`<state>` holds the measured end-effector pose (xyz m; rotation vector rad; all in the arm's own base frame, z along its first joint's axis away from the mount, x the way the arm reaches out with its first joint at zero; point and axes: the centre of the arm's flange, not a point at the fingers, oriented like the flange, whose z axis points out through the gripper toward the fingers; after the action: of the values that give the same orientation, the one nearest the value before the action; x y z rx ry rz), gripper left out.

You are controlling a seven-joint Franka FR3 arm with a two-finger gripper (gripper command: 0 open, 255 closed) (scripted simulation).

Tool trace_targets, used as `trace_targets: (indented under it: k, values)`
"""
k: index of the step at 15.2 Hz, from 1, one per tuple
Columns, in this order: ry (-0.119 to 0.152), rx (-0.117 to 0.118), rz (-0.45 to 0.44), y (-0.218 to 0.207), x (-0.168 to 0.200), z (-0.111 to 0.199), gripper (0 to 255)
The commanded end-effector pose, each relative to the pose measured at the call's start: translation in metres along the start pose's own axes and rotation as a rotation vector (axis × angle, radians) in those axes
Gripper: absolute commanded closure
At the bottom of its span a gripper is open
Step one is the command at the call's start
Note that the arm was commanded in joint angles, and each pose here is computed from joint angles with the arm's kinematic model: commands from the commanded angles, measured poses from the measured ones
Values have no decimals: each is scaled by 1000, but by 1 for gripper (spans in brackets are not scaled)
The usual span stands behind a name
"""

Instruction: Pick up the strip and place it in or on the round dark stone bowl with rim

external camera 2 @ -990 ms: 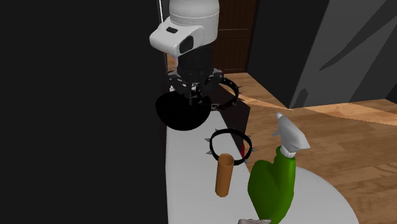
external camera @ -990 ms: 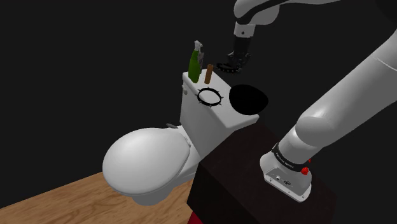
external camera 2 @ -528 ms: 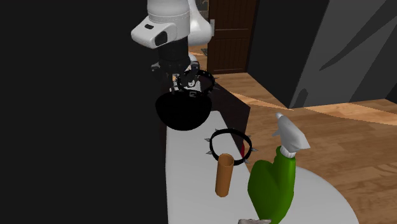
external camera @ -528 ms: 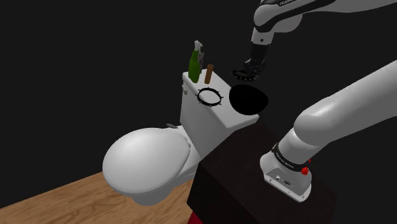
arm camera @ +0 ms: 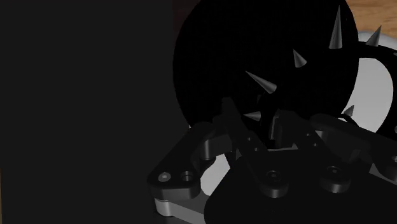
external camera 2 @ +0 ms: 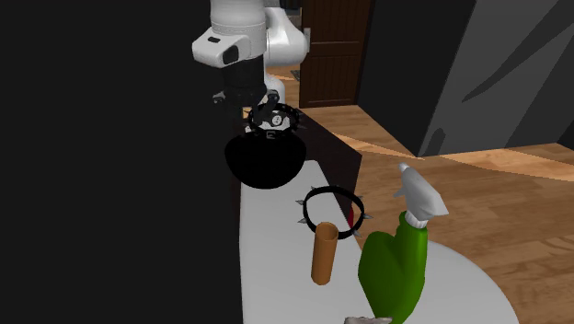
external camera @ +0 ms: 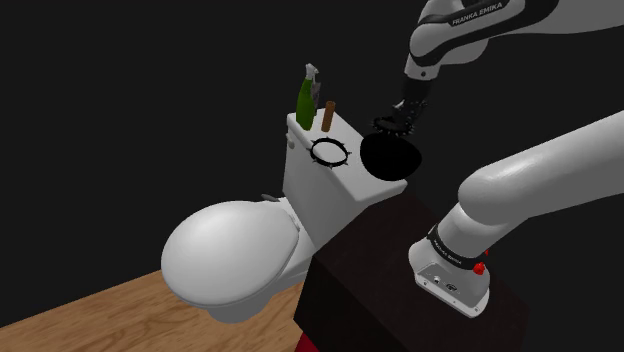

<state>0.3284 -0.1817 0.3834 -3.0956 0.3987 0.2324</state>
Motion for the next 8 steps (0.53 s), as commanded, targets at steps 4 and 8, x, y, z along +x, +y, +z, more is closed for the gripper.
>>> trace_targets:
  k: [4,8]
  values:
    - [-69,47,99,25,-14,42,255]
    - [-69,47,99,25,-12,53,255]
